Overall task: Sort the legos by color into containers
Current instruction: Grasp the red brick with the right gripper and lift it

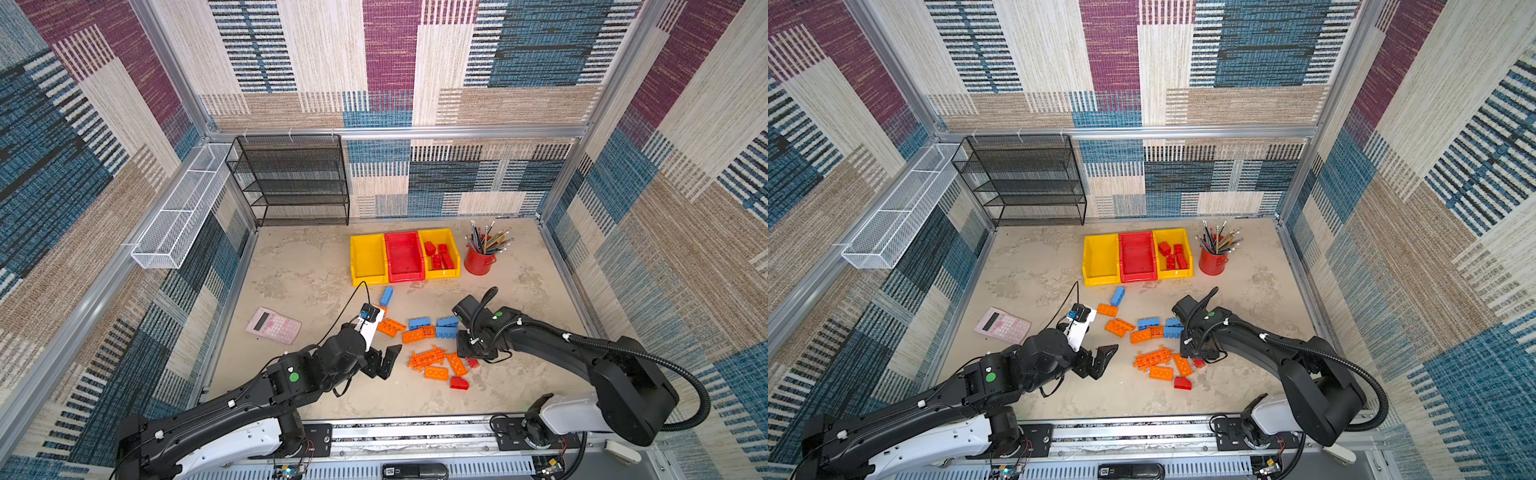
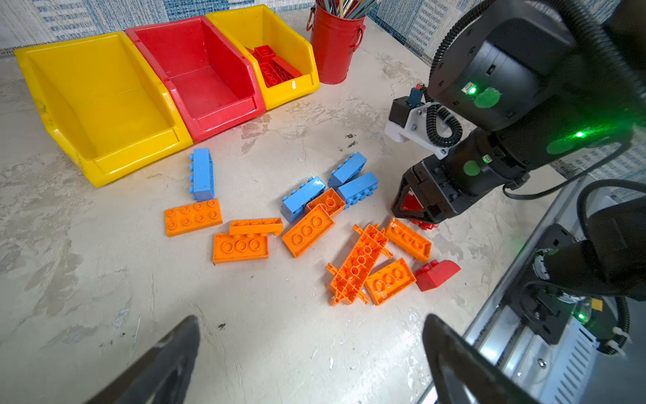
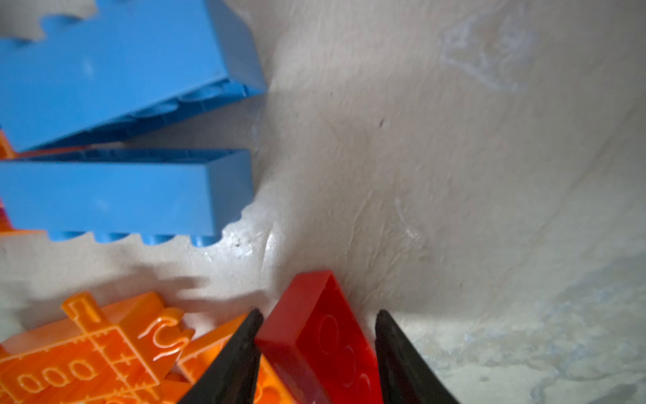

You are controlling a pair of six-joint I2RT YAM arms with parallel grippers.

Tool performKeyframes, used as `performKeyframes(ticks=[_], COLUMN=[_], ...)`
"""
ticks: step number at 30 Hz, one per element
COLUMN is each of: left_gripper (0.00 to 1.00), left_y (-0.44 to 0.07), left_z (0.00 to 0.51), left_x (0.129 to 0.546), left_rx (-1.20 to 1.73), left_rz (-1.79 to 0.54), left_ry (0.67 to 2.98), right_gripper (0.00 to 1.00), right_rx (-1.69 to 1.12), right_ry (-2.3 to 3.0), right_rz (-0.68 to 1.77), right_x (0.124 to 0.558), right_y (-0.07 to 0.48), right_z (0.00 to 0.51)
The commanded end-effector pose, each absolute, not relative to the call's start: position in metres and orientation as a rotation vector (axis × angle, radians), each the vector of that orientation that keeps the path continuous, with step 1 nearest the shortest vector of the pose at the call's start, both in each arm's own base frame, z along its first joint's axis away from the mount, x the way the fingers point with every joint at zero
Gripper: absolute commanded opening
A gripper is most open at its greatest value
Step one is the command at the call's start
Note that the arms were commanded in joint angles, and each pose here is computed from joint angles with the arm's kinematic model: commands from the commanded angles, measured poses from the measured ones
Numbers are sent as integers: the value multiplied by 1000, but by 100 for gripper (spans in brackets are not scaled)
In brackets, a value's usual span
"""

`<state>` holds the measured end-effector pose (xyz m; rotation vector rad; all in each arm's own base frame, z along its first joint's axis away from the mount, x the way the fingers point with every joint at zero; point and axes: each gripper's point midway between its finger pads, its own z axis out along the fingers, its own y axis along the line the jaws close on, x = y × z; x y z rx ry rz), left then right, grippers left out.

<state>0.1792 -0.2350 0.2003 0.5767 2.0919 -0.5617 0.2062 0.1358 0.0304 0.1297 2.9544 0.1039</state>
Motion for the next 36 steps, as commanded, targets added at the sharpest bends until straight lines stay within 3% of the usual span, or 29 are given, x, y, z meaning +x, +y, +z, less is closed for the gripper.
performKeyframes(ticks=[1,5,11,16,25,30,36], left_gripper=[100,100,100,100,100,100,100], left_y=[-236,-237,-237,-239,-236,-234,-237], left_z=[208,211,211,212,211,221,232], left_x=[183,185,187,192,242,281,320], left_rx=[589,595,591,589,472,466,426], left_rz=[-541,-527,-518,-512,-609,-563,-605], left_ry=[2056,2047,2041,2037,2113,2118,2109], right_gripper=[53,46,22,21,21,22,22], right_rx=[166,186,177,109,75,-8,-21], right_ry=[2939,2957,2972,2887,2644,2617,2625], right_rz=[69,48,24,36,185,134,138], right_x=[209,206,206,240,396,479,541], right_y=[132,128,127,141,166,173,172], right_z=[32,26,26,65,146,155,143])
